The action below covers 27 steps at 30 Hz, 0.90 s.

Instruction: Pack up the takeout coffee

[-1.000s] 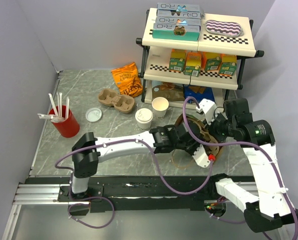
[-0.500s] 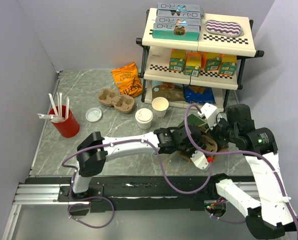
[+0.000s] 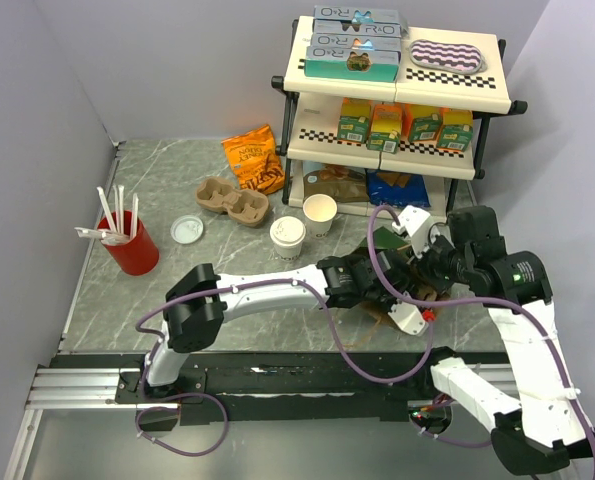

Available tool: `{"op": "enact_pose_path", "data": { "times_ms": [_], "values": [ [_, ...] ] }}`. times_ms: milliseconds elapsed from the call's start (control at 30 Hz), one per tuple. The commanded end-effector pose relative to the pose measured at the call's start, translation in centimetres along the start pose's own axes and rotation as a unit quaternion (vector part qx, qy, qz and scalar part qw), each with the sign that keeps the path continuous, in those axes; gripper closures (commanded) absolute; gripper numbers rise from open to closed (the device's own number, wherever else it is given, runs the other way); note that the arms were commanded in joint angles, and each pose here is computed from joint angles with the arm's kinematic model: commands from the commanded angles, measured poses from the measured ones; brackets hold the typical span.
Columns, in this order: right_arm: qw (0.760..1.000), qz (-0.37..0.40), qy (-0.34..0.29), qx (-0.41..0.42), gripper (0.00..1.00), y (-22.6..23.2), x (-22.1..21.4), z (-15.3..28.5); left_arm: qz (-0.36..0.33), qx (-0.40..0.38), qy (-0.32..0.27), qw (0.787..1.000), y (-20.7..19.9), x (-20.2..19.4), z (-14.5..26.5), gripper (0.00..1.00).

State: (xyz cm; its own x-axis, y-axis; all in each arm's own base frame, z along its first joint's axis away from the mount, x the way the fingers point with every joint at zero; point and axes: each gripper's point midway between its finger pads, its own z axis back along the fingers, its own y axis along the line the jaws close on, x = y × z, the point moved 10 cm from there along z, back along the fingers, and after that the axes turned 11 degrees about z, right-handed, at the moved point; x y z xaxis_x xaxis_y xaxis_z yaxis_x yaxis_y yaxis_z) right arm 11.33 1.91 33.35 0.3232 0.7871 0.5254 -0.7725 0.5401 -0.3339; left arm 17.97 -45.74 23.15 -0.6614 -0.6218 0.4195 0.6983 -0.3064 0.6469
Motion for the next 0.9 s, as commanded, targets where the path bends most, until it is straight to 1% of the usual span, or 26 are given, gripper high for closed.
{"op": "enact_pose_path", "data": {
  "times_ms": [0,133,233,400,467,567,700,800,867],
  "values": [
    [1.0,0.005,-0.002,0.024,1.0,1.3,-0.7,0.7,0.031,0.037,-0.017,0.999,1.8,0.7,0.8,0.99],
    [0.999,0.014,-0.008,0.035,1.0,1.7,-0.8,0.8,0.038,0.028,-0.014,0.999,1.5,0.1,0.2,0.99],
    [0.999,0.019,-0.007,0.048,1.0,2.0,-1.1,0.8,0.04,0.036,-0.009,0.999,1.5,0.1,-0.3,0.99],
    [0.999,0.023,-0.001,0.046,1.0,2.3,-1.4,0.8,0.058,0.053,0.036,0.996,1.8,-0.8,-1.6,0.99],
    [0.999,0.024,0.0,0.044,1.0,2.3,-1.5,0.9,0.067,0.053,0.043,0.995,1.7,-0.9,-1.6,0.99],
    [0.998,0.02,-0.009,0.05,1.0,2.3,-1.1,1.1,0.052,0.072,0.058,0.994,1.5,-1.3,-1.9,0.99],
    [0.998,0.019,-0.009,0.059,1.0,2.3,-1.1,0.8,0.056,0.089,0.074,0.992,1.8,-1.4,-2.2,0.99],
    [0.998,0.017,0.002,0.057,1.0,2.3,-1.3,0.8,0.058,0.104,0.097,0.988,1.7,-1.3,-2.0,0.99],
    [0.999,0.014,0.013,0.04,1.0,2.1,-1.4,0.6,0.078,0.103,0.092,0.987,2.0,-1.1,-1.1,0.99]
  ]
}}
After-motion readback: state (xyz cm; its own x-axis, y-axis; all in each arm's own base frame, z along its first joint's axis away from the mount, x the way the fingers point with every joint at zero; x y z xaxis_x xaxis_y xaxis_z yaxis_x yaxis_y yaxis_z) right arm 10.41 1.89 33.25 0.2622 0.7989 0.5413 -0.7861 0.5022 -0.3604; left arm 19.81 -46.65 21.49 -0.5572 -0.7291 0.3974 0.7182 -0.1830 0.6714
